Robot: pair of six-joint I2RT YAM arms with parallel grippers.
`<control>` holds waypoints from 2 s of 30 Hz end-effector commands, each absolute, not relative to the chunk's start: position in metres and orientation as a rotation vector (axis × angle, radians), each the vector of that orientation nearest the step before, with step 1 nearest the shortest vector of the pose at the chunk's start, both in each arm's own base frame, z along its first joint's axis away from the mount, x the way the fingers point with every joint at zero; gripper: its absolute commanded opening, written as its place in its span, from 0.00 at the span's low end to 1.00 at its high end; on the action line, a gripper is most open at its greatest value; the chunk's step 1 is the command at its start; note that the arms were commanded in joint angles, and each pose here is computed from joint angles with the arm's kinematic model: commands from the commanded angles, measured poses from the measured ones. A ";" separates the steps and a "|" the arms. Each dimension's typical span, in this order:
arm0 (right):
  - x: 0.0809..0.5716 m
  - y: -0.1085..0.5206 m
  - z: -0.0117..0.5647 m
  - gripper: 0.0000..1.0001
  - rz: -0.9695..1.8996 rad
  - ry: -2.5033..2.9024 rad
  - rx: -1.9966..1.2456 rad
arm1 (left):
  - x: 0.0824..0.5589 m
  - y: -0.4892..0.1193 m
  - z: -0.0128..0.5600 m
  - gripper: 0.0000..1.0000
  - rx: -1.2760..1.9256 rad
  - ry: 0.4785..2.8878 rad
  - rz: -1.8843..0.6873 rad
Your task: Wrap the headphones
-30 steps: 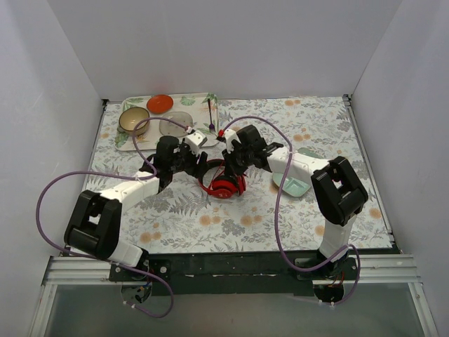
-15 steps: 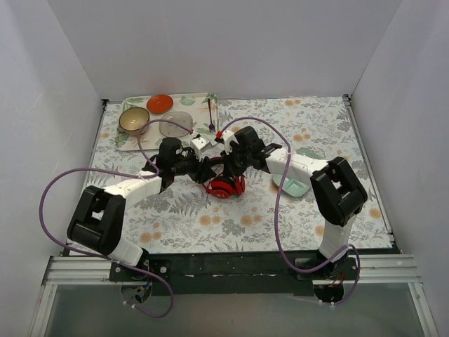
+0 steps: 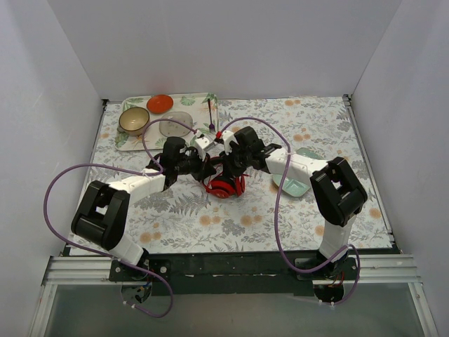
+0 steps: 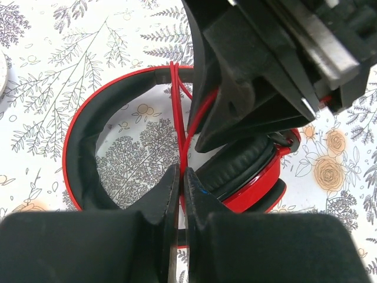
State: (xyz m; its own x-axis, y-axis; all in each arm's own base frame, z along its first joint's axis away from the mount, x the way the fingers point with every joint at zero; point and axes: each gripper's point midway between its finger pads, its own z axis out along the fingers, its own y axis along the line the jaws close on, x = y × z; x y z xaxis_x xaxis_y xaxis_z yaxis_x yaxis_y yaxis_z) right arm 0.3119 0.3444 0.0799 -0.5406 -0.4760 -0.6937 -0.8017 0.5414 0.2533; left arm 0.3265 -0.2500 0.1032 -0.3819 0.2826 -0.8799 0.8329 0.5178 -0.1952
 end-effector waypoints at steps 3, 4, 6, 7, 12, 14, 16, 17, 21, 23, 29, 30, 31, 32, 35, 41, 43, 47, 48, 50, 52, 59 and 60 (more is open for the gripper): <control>0.322 0.355 0.132 0.46 0.763 2.054 -1.041 | 0.328 -0.248 0.112 0.00 0.947 1.871 -0.780; 0.321 0.355 0.135 0.51 0.764 2.044 -1.048 | 0.328 -0.248 0.111 0.00 0.947 1.874 -0.778; 0.321 0.354 0.143 0.69 0.748 2.008 -1.066 | 0.329 -0.247 0.111 0.00 0.947 1.876 -0.772; 0.322 0.352 0.146 0.71 0.736 1.996 -1.068 | 0.330 -0.247 0.111 0.00 0.947 1.876 -0.768; 0.324 0.349 0.172 0.79 0.703 1.869 -1.084 | 0.329 -0.249 0.107 0.00 0.973 1.886 -0.766; 0.320 0.349 0.173 0.81 0.708 1.839 -1.113 | 0.328 -0.250 0.105 0.00 0.983 1.891 -0.767; 0.320 0.346 0.170 0.82 0.687 1.827 -1.147 | 0.325 -0.252 0.102 0.00 1.009 1.887 -0.764; 0.319 0.345 0.167 0.82 0.680 1.827 -1.160 | 0.324 -0.253 0.102 0.00 1.020 1.887 -0.763; 0.313 0.341 0.160 0.80 0.686 1.806 -1.204 | 0.319 -0.258 0.097 0.00 1.074 1.885 -0.758; 0.312 0.340 0.160 0.70 0.702 1.780 -1.215 | 0.315 -0.259 0.089 0.00 1.120 1.896 -0.751; 0.318 0.328 0.148 0.54 0.732 1.813 -1.166 | 0.311 -0.262 0.076 0.00 1.207 1.914 -0.731; 0.320 0.326 0.147 0.54 0.735 1.817 -1.152 | 0.311 -0.263 0.074 0.00 1.217 1.916 -0.727; 0.319 0.325 0.143 0.53 0.745 1.827 -1.142 | 0.312 -0.263 0.073 0.00 1.222 1.920 -0.717; 0.320 0.323 0.142 0.53 0.753 1.831 -1.129 | 0.311 -0.263 0.071 0.00 1.232 1.928 -0.715; 0.326 0.321 0.136 0.48 0.762 1.856 -1.088 | 0.315 -0.262 0.066 0.00 1.239 1.953 -0.703; 0.330 0.316 0.119 0.44 0.787 1.916 -1.050 | 0.317 -0.263 0.065 0.12 1.224 1.977 -0.704; 0.331 0.315 0.118 0.43 0.792 1.921 -1.039 | 0.318 -0.264 0.066 0.15 1.213 1.980 -0.706; 0.335 0.310 0.113 0.40 0.782 1.948 -1.022 | 0.322 -0.264 0.074 0.26 1.190 1.958 -0.693; 0.335 0.308 0.112 0.40 0.778 1.956 -1.017 | 0.322 -0.264 0.076 0.31 1.186 1.956 -0.692; 0.337 0.306 0.112 0.40 0.776 1.960 -1.003 | 0.323 -0.265 0.081 0.33 1.176 1.950 -0.694; 0.336 0.306 0.114 0.40 0.785 1.957 -0.999 | 0.323 -0.266 0.085 0.34 1.172 1.941 -0.699; 0.341 0.302 0.131 0.44 0.757 1.929 -0.963 | 0.326 -0.268 0.103 0.44 1.154 1.902 -0.701; 0.342 0.301 0.133 0.45 0.752 1.925 -0.956 | 0.326 -0.269 0.106 0.44 1.152 1.897 -0.705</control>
State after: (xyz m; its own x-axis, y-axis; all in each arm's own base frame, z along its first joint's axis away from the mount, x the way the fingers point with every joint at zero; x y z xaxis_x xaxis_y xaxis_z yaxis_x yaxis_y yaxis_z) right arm 0.3359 0.3008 0.1064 -0.4048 -0.3864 -0.8287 -0.8388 0.5178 0.1683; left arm 0.3197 -0.2617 0.0683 -0.3345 0.5011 -0.7981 0.8918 0.4420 -0.0963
